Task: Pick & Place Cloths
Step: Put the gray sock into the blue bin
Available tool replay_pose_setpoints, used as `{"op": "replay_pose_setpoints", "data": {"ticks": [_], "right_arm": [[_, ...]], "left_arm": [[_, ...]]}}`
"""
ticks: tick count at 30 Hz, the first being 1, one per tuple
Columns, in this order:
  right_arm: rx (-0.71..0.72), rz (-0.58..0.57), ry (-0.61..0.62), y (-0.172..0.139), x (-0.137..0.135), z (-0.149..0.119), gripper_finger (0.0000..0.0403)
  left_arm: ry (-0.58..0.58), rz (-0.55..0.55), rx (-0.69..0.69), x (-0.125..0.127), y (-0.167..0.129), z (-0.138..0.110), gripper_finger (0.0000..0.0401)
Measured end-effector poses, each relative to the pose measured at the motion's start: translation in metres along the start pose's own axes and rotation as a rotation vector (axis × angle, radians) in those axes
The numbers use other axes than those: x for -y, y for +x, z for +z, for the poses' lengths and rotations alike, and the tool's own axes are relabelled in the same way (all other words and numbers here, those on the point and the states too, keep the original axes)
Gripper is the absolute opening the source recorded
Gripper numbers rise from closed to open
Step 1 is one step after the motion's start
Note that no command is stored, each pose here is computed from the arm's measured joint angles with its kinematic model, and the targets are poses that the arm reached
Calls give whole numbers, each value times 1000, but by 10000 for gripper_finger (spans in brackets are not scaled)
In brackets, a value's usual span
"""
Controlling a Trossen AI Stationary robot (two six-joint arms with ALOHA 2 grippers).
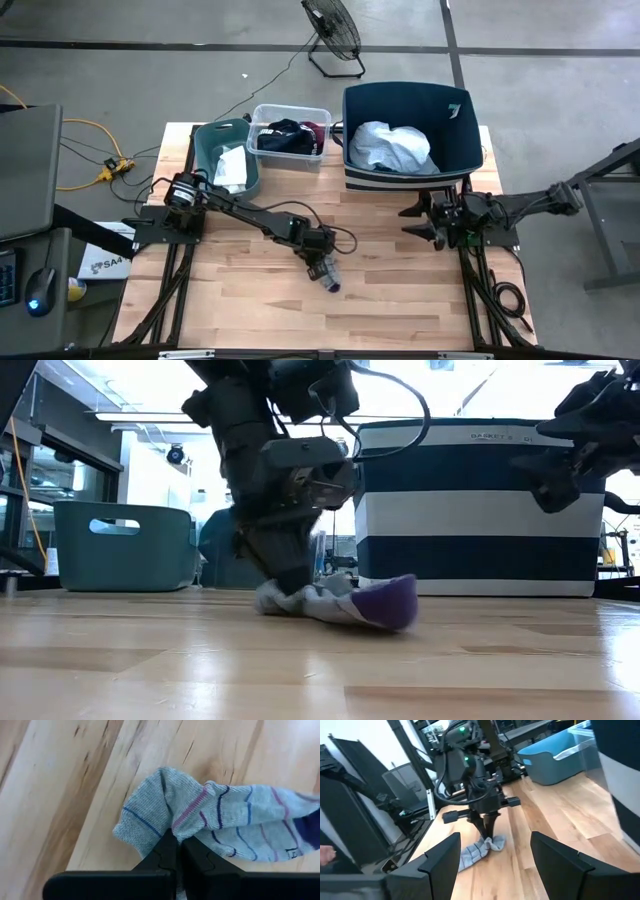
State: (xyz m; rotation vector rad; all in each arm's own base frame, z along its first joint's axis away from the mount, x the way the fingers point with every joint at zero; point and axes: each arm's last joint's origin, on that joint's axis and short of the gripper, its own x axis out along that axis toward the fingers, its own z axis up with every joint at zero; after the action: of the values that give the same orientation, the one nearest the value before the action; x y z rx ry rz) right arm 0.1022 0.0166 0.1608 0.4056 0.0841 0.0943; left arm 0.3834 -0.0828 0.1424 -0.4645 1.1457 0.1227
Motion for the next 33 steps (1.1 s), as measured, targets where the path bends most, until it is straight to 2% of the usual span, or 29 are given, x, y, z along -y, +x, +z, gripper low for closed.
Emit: {"op": "replay_pose_setpoints", "data": {"ticks": [6,9,13,16,23,26,33], "right_arm": [[2,-11,1,0,1,0,233],[2,-10,5,0,1,0,233],[4,-10,148,0,1,0,233],[5,-10,173,0,1,0,233],[6,-11,93,0,1,0,233],[6,-12,78,0,1,0,233],[7,-13,79,0,1,0,233]], "left_arm": [[-15,85,-48,-7,-21,8,1],[10,143,-43,-7,-45,17,1],[32,259,-79,-10,-77,17,1],[32,339,-76,-11,-109,17,1],[38,603,-100,-25,-183,-3,1],[-1,697,-77,-37,-213,-13,1],[-111,758,71,-68,-268,-25,1]]}}
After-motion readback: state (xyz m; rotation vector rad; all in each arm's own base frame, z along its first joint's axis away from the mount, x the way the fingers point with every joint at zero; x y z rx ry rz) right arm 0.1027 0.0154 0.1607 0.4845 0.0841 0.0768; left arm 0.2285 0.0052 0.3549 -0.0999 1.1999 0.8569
